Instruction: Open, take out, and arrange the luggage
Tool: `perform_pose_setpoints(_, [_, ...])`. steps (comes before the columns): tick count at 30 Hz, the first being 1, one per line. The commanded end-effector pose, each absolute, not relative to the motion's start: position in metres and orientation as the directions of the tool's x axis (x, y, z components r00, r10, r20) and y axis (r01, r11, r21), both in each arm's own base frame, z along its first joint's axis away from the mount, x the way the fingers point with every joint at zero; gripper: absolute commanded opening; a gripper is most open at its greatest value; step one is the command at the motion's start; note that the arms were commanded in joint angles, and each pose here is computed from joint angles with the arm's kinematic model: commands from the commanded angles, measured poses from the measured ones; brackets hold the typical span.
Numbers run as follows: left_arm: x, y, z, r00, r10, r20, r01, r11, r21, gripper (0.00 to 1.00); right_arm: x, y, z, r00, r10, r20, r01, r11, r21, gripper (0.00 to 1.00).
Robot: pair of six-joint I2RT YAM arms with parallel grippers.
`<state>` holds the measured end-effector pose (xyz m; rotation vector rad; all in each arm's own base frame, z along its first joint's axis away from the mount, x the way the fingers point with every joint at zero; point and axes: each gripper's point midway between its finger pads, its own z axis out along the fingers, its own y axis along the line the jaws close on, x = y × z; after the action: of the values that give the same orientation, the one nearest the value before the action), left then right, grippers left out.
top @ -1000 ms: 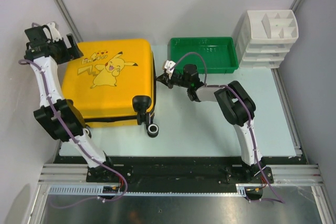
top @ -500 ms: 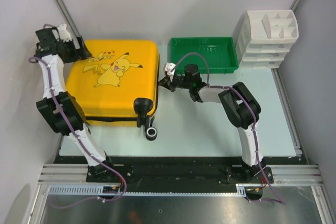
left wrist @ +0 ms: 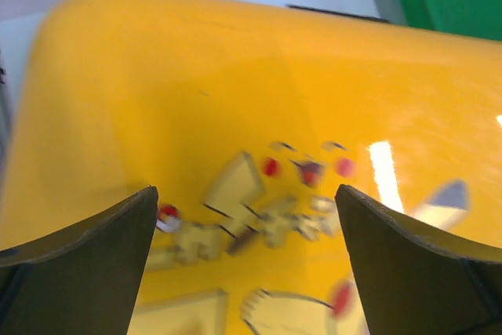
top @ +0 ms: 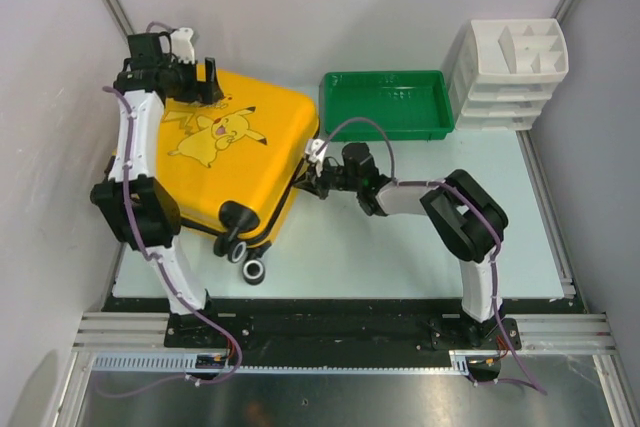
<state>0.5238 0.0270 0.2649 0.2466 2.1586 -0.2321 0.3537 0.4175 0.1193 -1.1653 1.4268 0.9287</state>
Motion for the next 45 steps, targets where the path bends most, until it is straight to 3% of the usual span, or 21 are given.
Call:
perform_pose_setpoints(1, [0.447,0.009,0.316,-0.514,0.179,-0.839,0.340,0.941,-0.008,1.00,0.291,0.476,0.172,0.064,-0.023,-0.998,-0.993,0.101,-0.066,0.00])
perform_pose_setpoints(3, [0.407,0.001,0.329,-0.500,0.180,-0.847,0.347,0.938,-0.005,1.00,0.290,0.484,0.175,0.072,-0.004,-0.997,-0.989,0.127,-0.072,0.00])
perform_pose_setpoints(4, [0.389,-0.002,0.299,-0.567,0.169,-0.806,0.346,0.937,-0.046,1.00,0.291,0.485,0.175,0.075,-0.001,-0.997,-0.987,0.139,-0.074,0.00])
perform_pose_setpoints(10, [0.266,-0.027,0.255,-0.622,0.233,-0.747,0.429,0.900,-0.076,1.00,0.296,0.494,0.181,0.057,0.014,-0.998,-0.974,0.218,-0.052,0.00])
perform_pose_setpoints(17, [0.179,-0.030,0.209,-0.672,0.366,-0.644,0.510,0.859,-0.044,1.00,0.310,0.507,0.184,0.056,0.040,-0.998,-0.957,0.286,-0.042,0.00])
perform_pose_setpoints(26, [0.165,0.003,0.175,-0.749,0.431,-0.503,0.467,0.882,0.061,0.99,0.327,0.517,0.194,0.089,0.078,-0.993,-0.944,0.324,-0.059,0.00])
perform_pose_setpoints(32, [0.158,0.010,0.147,-0.794,0.450,-0.407,0.479,0.877,0.036,0.92,0.334,0.505,0.198,0.069,0.049,-0.996,-0.941,0.336,-0.048,0.00])
perform_pose_setpoints(36, [0.155,-0.008,0.139,-0.792,0.430,-0.433,0.500,0.864,-0.056,0.83,0.344,0.491,0.193,0.056,0.030,-0.998,-0.933,0.357,-0.041,0.00])
perform_pose_setpoints(40, [0.152,-0.015,0.125,-0.816,0.428,-0.388,0.504,0.856,-0.116,0.70,0.344,0.483,0.192,0.056,0.019,-0.998,-0.935,0.351,-0.046,0.00])
perform_pose_setpoints(45, [0.147,-0.012,0.124,-0.810,0.440,-0.387,0.509,0.855,-0.094,0.79,0.344,0.478,0.193,0.061,0.011,-0.998,-0.935,0.351,-0.053,0.00])
